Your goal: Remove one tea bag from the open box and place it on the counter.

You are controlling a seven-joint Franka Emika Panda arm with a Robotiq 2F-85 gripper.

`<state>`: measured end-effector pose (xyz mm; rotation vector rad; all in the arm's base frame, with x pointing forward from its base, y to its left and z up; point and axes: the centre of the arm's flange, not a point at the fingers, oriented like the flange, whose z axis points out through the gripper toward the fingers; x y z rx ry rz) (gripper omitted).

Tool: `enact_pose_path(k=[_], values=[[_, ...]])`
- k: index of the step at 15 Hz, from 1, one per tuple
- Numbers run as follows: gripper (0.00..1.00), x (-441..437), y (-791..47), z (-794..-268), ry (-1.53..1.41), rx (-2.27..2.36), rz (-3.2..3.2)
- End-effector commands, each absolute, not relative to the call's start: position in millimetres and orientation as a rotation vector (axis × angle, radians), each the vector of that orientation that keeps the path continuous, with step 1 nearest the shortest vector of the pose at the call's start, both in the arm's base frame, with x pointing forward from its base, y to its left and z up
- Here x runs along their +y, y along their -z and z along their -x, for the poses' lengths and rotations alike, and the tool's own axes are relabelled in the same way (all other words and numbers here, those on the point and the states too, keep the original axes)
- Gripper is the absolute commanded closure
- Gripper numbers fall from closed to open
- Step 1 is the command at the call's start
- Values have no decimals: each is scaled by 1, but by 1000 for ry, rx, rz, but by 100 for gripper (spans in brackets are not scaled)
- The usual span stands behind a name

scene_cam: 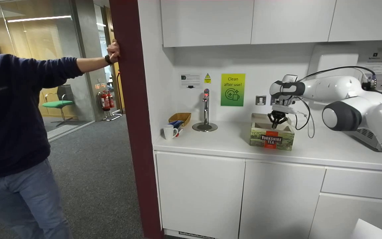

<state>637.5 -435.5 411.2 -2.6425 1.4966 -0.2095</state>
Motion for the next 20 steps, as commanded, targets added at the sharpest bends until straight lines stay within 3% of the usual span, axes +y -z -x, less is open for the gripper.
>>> enact_pose_path(k=[1, 12, 20], values=[[100, -431, -444, -656, 250, 1523, 2641], [100, -350, -537, -714, 392, 1464, 2618], [100, -311, -520, -741, 352, 1392, 2661]])
